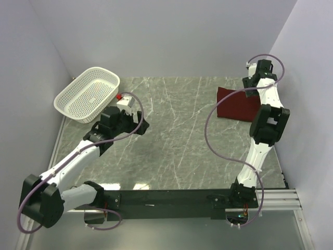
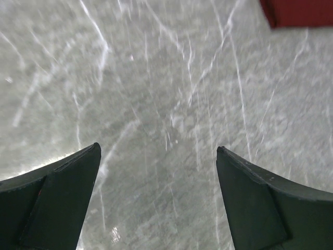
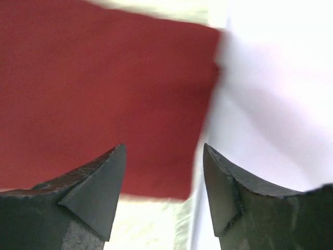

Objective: Fold and stack the t-shirts
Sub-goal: Neatly place the folded tshirt to the corner

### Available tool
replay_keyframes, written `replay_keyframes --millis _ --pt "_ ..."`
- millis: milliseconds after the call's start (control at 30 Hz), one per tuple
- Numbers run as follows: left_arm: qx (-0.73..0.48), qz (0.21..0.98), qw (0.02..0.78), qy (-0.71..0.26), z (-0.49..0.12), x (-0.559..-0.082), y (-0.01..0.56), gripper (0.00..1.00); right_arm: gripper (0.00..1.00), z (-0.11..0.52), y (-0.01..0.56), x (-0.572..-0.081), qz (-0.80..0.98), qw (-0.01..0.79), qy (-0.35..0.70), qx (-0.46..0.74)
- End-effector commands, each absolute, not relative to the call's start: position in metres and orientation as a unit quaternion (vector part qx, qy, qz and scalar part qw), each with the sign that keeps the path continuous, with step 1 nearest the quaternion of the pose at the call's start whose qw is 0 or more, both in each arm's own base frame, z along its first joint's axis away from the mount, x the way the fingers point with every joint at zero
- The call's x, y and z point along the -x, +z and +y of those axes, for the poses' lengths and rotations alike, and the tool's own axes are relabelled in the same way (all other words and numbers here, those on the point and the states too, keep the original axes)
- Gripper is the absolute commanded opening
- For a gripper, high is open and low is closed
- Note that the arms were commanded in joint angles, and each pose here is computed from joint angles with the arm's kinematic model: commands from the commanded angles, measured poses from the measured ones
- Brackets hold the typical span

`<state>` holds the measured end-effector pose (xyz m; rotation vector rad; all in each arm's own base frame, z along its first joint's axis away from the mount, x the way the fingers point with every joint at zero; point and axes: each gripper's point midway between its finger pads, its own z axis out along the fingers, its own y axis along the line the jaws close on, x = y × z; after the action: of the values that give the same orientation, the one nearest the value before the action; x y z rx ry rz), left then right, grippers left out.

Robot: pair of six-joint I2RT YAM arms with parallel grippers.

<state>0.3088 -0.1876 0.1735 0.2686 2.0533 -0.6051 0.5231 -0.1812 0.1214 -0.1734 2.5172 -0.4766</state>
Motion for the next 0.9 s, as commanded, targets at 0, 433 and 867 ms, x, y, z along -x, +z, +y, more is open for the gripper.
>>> replay_keyframes --millis 0,433,867 --pt "-0.084 0.798 0.548 -0.238 -0.174 -0.321 0.232 0.99 0.68 -0.101 0.196 -0.503 0.916 0.365 -0.053 0.159" --pt "0.101 0.786 0.602 -0.101 -0.061 -0.309 0.278 0.99 0.82 -0.019 0.257 -0.343 0.836 0.531 0.027 0.134" --pt "0.101 0.770 0.623 -0.094 -0.043 -0.267 0.279 0.99 1.00 -0.058 0.300 -0.263 0.778 0.612 -0.044 -0.136"
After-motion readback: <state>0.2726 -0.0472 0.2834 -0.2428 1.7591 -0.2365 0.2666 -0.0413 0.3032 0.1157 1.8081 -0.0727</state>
